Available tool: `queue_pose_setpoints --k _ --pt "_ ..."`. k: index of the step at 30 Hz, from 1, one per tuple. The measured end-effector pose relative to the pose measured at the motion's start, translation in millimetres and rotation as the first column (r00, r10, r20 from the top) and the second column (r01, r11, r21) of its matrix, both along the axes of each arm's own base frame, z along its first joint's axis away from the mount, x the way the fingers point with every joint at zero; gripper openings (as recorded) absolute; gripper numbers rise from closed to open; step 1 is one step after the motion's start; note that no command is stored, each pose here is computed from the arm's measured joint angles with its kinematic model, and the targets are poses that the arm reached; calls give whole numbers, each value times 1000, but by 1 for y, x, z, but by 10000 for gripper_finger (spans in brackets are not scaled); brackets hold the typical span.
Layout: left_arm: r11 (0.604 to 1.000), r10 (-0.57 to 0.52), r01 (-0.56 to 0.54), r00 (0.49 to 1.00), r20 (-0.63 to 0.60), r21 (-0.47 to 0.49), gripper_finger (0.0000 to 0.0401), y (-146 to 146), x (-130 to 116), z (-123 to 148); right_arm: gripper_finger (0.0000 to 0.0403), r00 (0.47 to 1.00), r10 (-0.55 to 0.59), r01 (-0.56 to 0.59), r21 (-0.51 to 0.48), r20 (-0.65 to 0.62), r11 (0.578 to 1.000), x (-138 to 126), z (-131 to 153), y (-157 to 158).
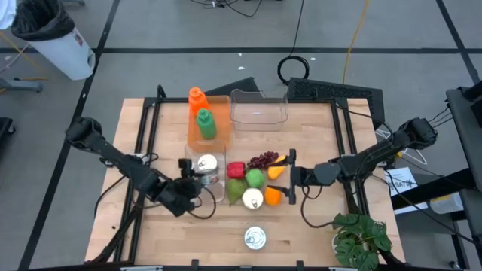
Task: Pick & Place Food Item
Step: Put the green tuna can into the bottom transparent bin
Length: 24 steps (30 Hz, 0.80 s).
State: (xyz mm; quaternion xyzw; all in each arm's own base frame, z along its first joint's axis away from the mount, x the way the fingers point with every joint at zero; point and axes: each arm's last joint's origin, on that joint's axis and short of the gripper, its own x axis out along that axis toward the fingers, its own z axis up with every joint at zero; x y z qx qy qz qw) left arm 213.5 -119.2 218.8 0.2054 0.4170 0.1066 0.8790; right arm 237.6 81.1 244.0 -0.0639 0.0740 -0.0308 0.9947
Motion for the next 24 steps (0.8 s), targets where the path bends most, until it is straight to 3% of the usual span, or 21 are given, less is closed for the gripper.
queue_pose_setpoints --k 5,11,17,24 --pt "998 -27 35 991 -133 58 159 1 5 -18 300 1000 -14 14 0 0 1000 1 0 -3" --pt "999 -34 36 970 -240 3 176 4 17 -36 291 1000 -16 16 25 1 1000 1 0 -3" --pt "998 -12 -3 978 -208 -69 268 6 26 -40 290 1000 -16 16 23 -4 1000 1 -1 -3" --pt "983 25 -49 990 -137 -175 306 5 29 -35 290 1000 -15 15 13 -14 1000 1 -2 -3"
